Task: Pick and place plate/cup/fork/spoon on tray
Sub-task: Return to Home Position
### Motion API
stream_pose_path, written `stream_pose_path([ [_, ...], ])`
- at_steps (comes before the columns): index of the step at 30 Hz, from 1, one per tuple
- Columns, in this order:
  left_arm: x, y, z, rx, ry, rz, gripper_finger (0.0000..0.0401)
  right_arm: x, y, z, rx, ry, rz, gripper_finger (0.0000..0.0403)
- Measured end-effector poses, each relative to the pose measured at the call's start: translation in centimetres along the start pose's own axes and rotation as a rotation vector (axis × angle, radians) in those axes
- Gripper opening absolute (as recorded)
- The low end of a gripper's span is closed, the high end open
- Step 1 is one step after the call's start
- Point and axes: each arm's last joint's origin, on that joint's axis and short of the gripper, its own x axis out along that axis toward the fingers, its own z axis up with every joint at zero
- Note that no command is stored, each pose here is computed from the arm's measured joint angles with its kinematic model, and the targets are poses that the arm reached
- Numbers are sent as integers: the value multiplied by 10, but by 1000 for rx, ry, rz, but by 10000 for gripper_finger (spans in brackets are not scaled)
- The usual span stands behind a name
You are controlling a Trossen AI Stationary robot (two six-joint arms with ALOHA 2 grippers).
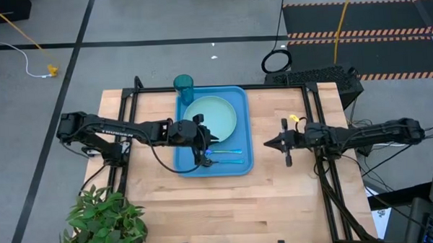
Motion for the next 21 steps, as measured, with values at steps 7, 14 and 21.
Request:
stream_pose_path([
  [7, 6, -5, -15, -37, -57, -10, 46, 0, 8, -12, 18, 31, 49, 0],
  [14, 1, -8, -44, -104, -64, -5, 46, -2, 15, -21, 30, 13, 89, 0],
  [21, -21, -13, -59, -150, -152, 0, 46, -5, 24, -19, 17, -10, 135, 0],
])
